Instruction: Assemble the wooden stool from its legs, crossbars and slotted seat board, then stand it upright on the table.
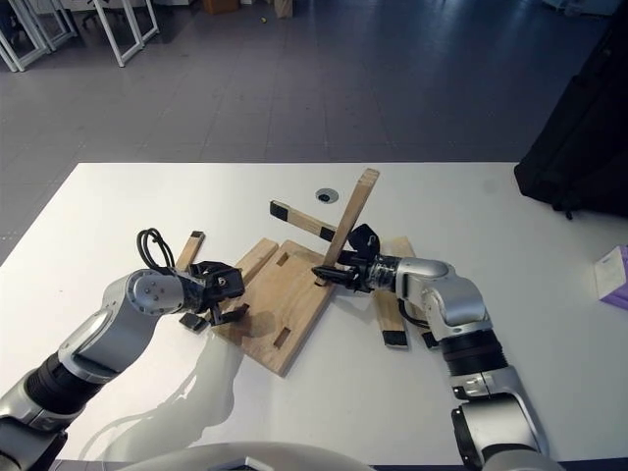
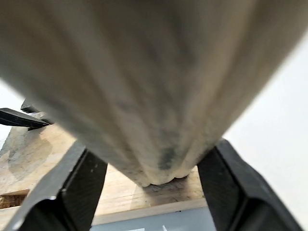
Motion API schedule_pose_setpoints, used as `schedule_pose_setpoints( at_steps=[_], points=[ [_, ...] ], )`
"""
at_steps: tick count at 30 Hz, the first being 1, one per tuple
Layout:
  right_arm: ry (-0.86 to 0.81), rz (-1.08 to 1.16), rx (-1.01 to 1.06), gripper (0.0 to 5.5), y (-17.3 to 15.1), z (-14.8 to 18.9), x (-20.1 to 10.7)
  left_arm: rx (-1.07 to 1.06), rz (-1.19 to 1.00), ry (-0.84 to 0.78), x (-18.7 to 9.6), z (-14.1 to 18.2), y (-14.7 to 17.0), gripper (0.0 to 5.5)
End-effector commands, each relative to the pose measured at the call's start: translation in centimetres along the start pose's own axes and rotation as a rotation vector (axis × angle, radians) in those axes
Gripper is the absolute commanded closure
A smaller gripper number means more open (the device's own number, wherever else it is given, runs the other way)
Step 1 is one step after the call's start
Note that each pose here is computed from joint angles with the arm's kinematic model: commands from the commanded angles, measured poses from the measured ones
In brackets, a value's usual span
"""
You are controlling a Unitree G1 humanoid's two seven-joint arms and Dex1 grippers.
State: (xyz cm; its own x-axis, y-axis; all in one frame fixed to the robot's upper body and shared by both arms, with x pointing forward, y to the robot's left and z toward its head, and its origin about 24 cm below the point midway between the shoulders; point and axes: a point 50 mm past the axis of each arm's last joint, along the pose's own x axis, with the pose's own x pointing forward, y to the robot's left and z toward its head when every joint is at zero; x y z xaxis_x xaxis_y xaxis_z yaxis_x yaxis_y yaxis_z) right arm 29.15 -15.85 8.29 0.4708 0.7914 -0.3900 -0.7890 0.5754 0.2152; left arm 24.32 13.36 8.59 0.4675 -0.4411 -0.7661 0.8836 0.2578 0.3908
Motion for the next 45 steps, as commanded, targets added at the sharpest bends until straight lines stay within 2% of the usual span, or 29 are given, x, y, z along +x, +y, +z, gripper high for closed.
schedule_pose_setpoints(
  at_steps=[1,4,7,9,12,13,14,16,18,21,24,26,29,31,33,35,37,40,41,43,45],
  points=[
    [0.051,-0.002,-0.107,1.83,0.0,1.2,-1.8,-0.041,-0.070,0.020,0.8,-0.8,-1.4,1.13],
    [0.198,-0.010,-0.225,1.30,-0.4,1.0,-4.6,-0.063,-0.053,0.037,0.6,-1.3,-1.5,1.13],
    [0.268,-0.139,-0.313,1.30,-1.5,2.3,-7.9,-0.106,-0.036,0.048,0.4,-1.6,-1.9,1.13],
    [0.103,-0.361,-0.323,1.45,-2.7,6.0,-9.4,-0.134,-0.026,0.050,0.4,-1.7,-2.1,1.13],
    [-0.401,-0.685,-0.244,2.14,-2.2,13.7,-11.4,-0.160,-0.020,0.054,0.3,-1.8,-2.5,1.13],
    [-0.554,-0.713,-0.192,2.40,-1.2,15.5,-11.5,-0.165,-0.020,0.055,0.3,-1.8,-2.6,1.13],
    [-0.695,-0.688,-0.123,2.40,-0.1,17.1,-11.3,-0.168,-0.021,0.057,0.3,-1.8,-2.6,1.13],
    [-0.862,-0.585,0.003,2.40,2.1,19.0,-10.0,-0.169,-0.023,0.060,0.3,-1.8,-2.7,1.13],
    [-0.860,-0.523,0.093,2.40,2.9,18.9,-7.9,-0.168,-0.023,0.062,0.3,-1.8,-2.7,1.13],
    [-0.689,-0.504,0.197,2.40,2.5,15.4,-4.2,-0.164,-0.020,0.062,0.4,-1.7,-2.5,1.13],
    [-0.509,-0.532,0.199,2.40,2.5,11.7,-2.5,-0.162,-0.017,0.060,0.5,-1.6,-2.4,1.13],
    [-0.455,-0.501,0.175,2.40,3.6,10.8,-1.7,-0.165,-0.014,0.062,0.6,-1.7,-2.5,1.13],
    [-0.565,-0.516,0.143,2.40,3.5,12.9,-3.0,-0.171,-0.014,0.060,0.8,-1.6,-2.7,1.13],
    [-0.745,-0.590,0.108,2.40,2.6,16.0,-6.4,-0.178,-0.016,0.060,0.9,-1.6,-3.0,1.13],
    [-0.874,-0.694,0.075,2.40,2.1,17.6,-10.1,-0.182,-0.015,0.060,1.0,-1.6,-3.1,1.13],
    [-0.875,-0.796,0.068,2.40,1.7,16.7,-12.2,-0.200,-0.005,0.059,0.9,-1.7,-3.2,1.13],
    [-0.775,-0.839,0.134,2.21,1.3,13.3,-12.2,-0.241,0.001,0.030,0.6,-1.3,-3.2,1.13],
    [-0.446,-0.883,0.256,1.75,2.1,4.3,-10.9,-0.281,0.019,-0.031,-0.6,-0.1,-2.4,1.13],
    [-0.336,-0.882,0.249,1.51,2.6,2.1,-10.6,-0.284,0.031,-0.034,-1.0,0.0,-2.1,1.13],
    [-0.119,-0.874,0.212,1.46,3.2,-2.1,-10.6,-0.289,0.055,-0.045,-1.8,0.2,-1.2,1.13],
    [0.007,-0.868,0.180,1.46,3.3,-4.7,-10.8,-0.297,0.072,-0.065,-2.5,0.5,-0.4,1.13]
  ],
)
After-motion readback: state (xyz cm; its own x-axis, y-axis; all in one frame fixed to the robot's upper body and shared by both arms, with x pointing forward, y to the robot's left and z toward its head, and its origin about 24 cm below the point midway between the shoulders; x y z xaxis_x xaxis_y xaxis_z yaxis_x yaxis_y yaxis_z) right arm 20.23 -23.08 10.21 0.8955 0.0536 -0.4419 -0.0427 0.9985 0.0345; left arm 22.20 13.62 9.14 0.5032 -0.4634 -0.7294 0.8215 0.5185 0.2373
